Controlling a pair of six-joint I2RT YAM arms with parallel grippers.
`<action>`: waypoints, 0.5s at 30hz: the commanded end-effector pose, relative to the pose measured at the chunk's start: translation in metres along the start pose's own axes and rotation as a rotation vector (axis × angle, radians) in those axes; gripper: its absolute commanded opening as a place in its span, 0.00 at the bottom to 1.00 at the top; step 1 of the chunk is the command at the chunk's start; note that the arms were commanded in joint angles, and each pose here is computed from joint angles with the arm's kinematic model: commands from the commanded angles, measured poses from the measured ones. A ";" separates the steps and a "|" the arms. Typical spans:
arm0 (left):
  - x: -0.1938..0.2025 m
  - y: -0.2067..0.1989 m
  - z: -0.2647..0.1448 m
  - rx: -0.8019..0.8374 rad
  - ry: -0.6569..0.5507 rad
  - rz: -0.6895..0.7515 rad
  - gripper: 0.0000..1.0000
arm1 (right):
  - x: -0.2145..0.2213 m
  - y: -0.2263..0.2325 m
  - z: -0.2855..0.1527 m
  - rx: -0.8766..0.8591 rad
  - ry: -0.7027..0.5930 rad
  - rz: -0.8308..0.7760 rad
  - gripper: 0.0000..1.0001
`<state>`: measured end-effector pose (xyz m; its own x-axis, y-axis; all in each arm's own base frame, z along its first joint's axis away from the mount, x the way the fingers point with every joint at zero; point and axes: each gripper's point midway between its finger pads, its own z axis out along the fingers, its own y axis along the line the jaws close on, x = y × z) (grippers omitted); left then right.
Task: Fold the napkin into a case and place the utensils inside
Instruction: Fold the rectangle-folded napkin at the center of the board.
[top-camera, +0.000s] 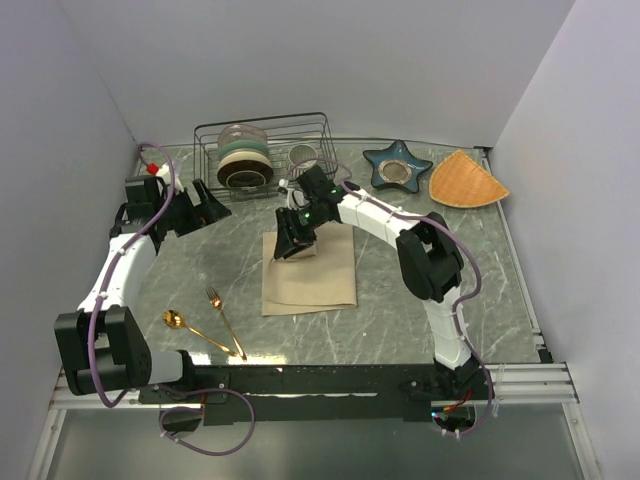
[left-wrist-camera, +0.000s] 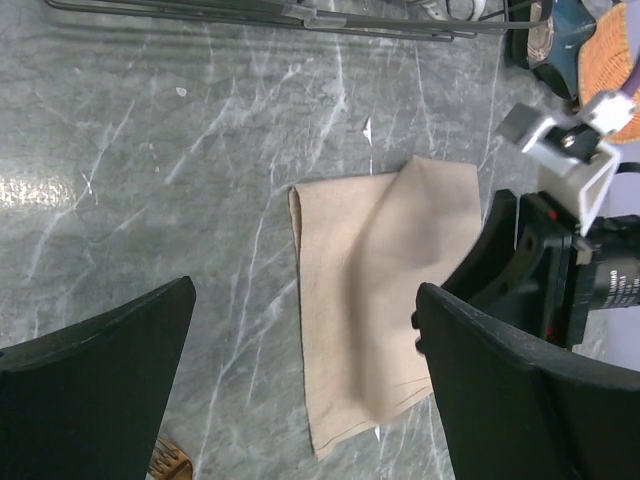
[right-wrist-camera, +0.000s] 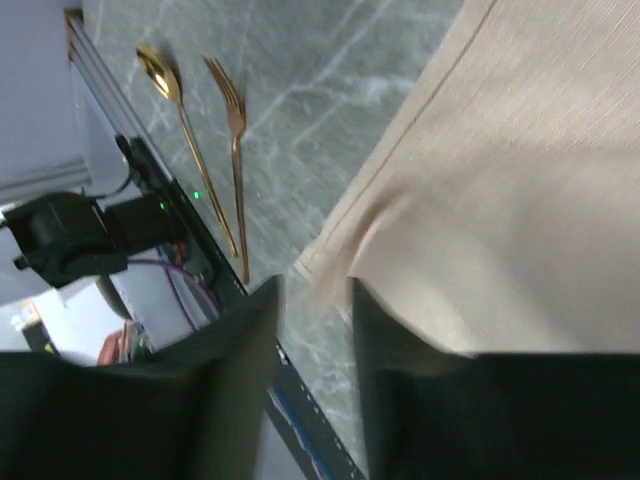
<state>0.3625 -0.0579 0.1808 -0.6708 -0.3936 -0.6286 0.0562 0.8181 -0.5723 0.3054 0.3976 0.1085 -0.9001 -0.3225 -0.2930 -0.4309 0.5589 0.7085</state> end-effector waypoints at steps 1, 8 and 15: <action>-0.004 -0.006 -0.005 0.040 -0.021 0.011 0.99 | -0.007 0.027 -0.036 -0.047 -0.019 -0.096 0.49; -0.012 -0.018 -0.011 0.114 -0.007 0.216 0.99 | 0.047 -0.020 -0.073 0.090 0.004 -0.071 0.47; -0.013 -0.021 -0.016 0.136 0.019 0.352 0.99 | 0.087 -0.083 -0.061 0.273 0.104 -0.063 0.31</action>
<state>0.3580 -0.0606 0.1918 -0.6591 -0.1874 -0.7283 0.2677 0.8465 -0.4602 0.2717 0.2960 0.0969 -0.8847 -0.3686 -0.2853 -0.4653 0.6619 0.5878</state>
